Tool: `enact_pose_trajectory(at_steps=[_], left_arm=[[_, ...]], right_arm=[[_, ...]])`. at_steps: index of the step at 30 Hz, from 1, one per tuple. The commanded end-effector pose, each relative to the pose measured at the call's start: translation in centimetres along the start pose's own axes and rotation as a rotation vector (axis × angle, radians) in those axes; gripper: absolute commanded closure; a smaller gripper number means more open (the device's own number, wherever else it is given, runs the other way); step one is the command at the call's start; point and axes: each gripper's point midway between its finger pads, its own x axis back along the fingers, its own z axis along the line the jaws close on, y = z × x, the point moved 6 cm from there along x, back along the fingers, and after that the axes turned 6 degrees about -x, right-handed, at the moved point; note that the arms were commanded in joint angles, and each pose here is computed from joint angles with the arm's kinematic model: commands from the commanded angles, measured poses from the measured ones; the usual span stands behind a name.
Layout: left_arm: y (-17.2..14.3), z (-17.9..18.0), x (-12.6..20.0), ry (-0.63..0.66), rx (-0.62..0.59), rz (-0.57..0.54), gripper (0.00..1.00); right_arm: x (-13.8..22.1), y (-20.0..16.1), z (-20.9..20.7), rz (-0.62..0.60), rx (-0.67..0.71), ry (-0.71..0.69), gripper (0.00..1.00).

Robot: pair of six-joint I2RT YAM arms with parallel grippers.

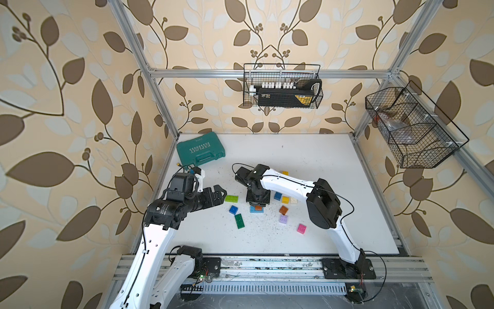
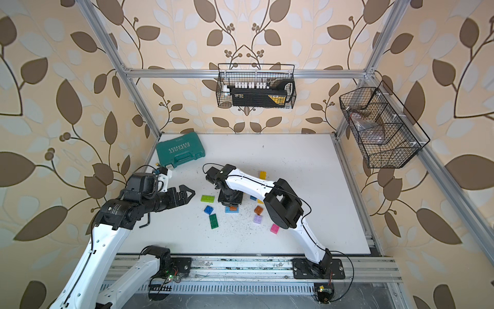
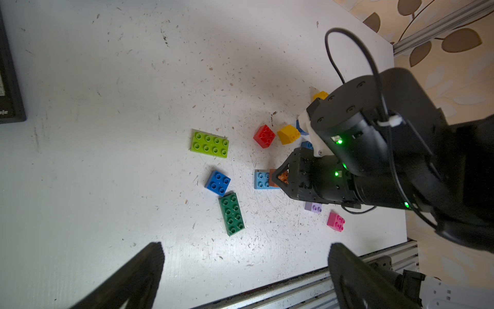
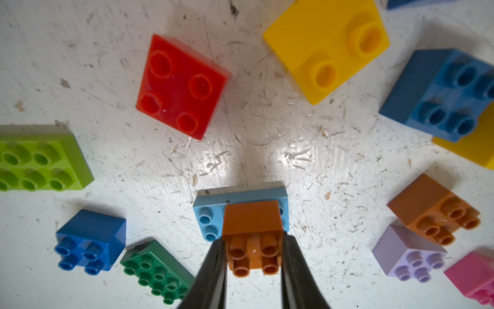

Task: Assemble the number 1 with lego
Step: Assemble the lego brick with the lego brick.

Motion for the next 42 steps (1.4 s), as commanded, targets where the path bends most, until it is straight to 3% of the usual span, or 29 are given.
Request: enact_pose_trajectory(at_steps=[1,27,42], left_arm=[[-0.1,0.1,-0.1,0.010,0.001,-0.006,0.01],[-0.1,0.3,-0.4,0.026,0.012,0.007,0.01],[0.0,0.5,-0.8,0.041,0.019,0.024,0.01]], right_arm=[[-1.4,-0.9,0.2,0.018,0.014,-0.036,0.99],[-4.9,0.3,-0.9,0.061,0.029,-0.101,1.00],[-10.8,-0.1,-2.0,0.137,0.084,-0.244,1.00]])
